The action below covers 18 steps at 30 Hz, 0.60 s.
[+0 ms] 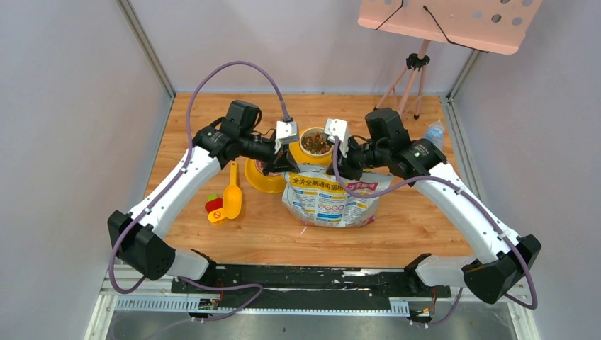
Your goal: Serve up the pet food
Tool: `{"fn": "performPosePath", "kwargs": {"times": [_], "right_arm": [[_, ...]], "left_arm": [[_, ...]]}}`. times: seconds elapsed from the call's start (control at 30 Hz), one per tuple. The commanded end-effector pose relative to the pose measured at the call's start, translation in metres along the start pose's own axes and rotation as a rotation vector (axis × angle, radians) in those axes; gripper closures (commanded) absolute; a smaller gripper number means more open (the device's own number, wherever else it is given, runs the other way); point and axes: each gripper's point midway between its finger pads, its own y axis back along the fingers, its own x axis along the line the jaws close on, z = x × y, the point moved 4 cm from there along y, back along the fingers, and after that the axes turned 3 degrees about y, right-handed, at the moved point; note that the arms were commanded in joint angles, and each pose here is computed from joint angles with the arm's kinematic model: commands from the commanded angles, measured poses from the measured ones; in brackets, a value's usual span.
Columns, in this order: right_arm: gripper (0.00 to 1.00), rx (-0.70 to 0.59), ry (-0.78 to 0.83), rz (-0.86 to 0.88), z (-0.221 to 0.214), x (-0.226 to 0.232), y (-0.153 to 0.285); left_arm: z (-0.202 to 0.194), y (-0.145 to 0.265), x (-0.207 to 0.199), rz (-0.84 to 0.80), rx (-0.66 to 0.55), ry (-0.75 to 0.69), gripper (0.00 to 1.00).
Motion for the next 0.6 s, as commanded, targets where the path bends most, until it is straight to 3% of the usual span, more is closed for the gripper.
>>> {"fn": "performPosePath", "kwargs": {"times": [0.0, 0.07, 0.13, 0.17, 0.23, 0.4, 0.47, 0.53, 0.57], "right_arm": [[0.79, 0.056, 0.023, -0.102, -0.003, -0.005, 0.036], [0.72, 0.077, 0.035, -0.117, -0.006, -0.005, 0.041], [0.73, 0.087, 0.051, -0.119, -0.007, -0.004, 0.047], [0.77, 0.088, 0.063, -0.115, -0.007, -0.002, 0.05], [0.98, 0.088, 0.085, -0.102, -0.007, 0.001, 0.057], [1.0, 0.099, 0.131, -0.126, -0.006, -0.001, 0.067], [0.95, 0.117, 0.138, -0.147, -0.008, -0.003, 0.069], [0.78, 0.141, 0.142, -0.155, -0.013, -0.004, 0.069], [0.79, 0.151, 0.146, -0.153, -0.015, -0.004, 0.07]], "left_arm": [[0.004, 0.009, 0.011, 0.065, 0.015, -0.034, 1.0], [0.003, 0.009, 0.011, 0.068, 0.021, -0.036, 1.0], [0.003, 0.01, 0.012, 0.074, 0.025, -0.036, 1.0], [0.002, 0.011, 0.013, 0.078, 0.026, -0.036, 1.0], [0.002, 0.013, 0.013, 0.083, 0.027, -0.037, 1.0], [0.0, 0.016, 0.016, 0.095, 0.03, -0.034, 1.0], [0.0, 0.016, 0.016, 0.093, 0.03, -0.038, 1.0], [0.001, 0.016, 0.015, 0.086, 0.027, -0.045, 1.0], [0.002, 0.016, 0.015, 0.084, 0.027, -0.045, 1.0]]}}
